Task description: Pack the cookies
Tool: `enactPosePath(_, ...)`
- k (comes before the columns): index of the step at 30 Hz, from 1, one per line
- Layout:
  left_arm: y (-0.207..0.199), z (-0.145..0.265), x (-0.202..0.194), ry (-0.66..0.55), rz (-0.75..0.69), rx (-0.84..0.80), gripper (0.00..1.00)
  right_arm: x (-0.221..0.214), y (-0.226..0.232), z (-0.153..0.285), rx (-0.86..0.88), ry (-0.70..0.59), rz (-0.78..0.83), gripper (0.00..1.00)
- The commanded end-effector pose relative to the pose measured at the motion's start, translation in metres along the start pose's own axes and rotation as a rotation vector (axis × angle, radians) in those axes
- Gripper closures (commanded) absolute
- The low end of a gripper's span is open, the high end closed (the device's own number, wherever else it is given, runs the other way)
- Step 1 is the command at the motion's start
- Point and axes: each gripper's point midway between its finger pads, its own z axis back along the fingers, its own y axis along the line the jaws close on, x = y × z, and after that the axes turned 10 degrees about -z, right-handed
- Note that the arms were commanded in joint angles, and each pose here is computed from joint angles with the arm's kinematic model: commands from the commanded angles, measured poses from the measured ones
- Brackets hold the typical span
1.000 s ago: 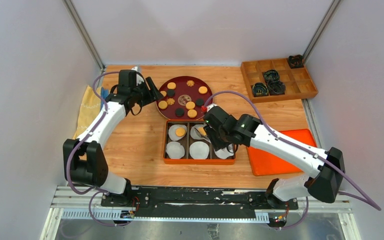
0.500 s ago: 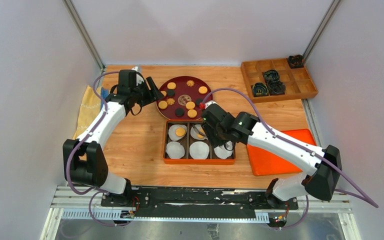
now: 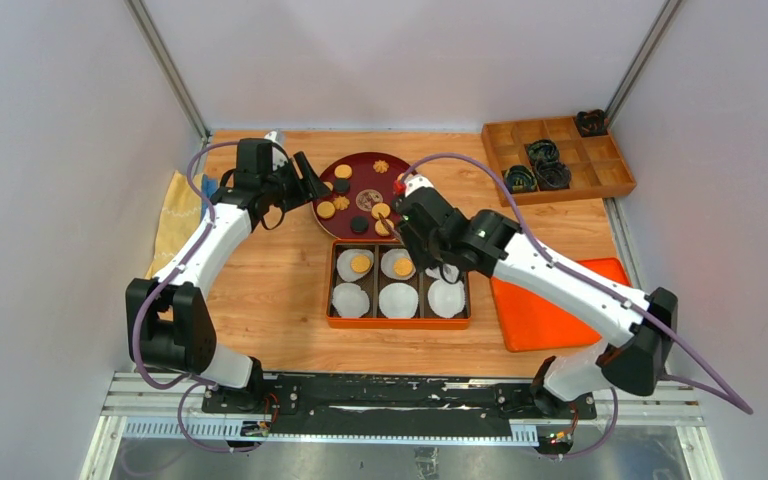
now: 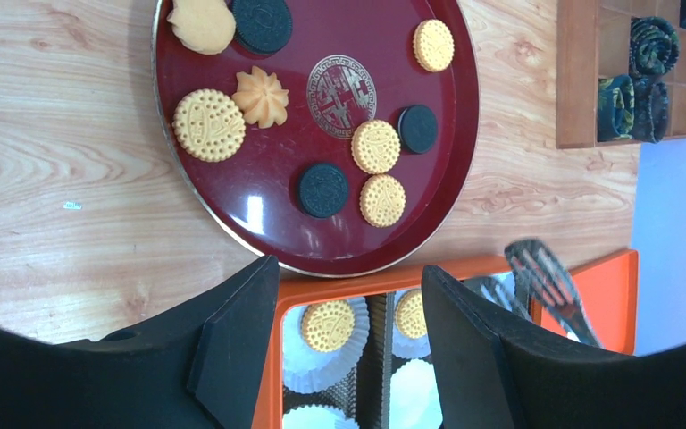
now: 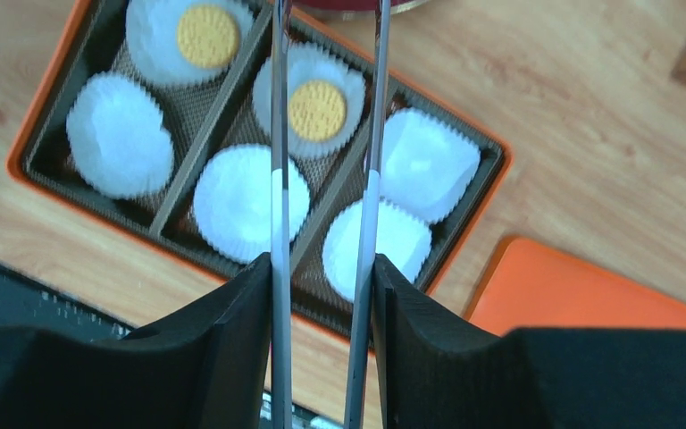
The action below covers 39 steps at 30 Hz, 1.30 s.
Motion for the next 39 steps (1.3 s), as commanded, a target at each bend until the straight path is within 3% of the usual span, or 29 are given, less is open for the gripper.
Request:
enactPosePath(1, -0.009, 0.005, 0.008, -0.025, -0.022, -0.028, 0.35, 0.037, -0.012, -0.027, -0.091, -0.069, 0.004, 0.57)
enactPosePath(13, -0.007, 0.006, 0.01, -0.021, -0.029, -0.012, 0.34, 0.038, -0.048, -0.102, -0.17, 0.032, -0.015, 0.59)
enactPosePath(27, -0.001, 0.0, 0.009, -0.008, -0.021, 0.013, 0.34, 0.028, -0.048, -0.127, -0.057, 0.119, -0.079, 0.55)
enactPosePath(39, -0.001, -0.006, 0.005, 0.003, -0.012, 0.003, 0.34, 0.037, -0.048, -0.15, -0.081, 0.125, -0.096, 0.52)
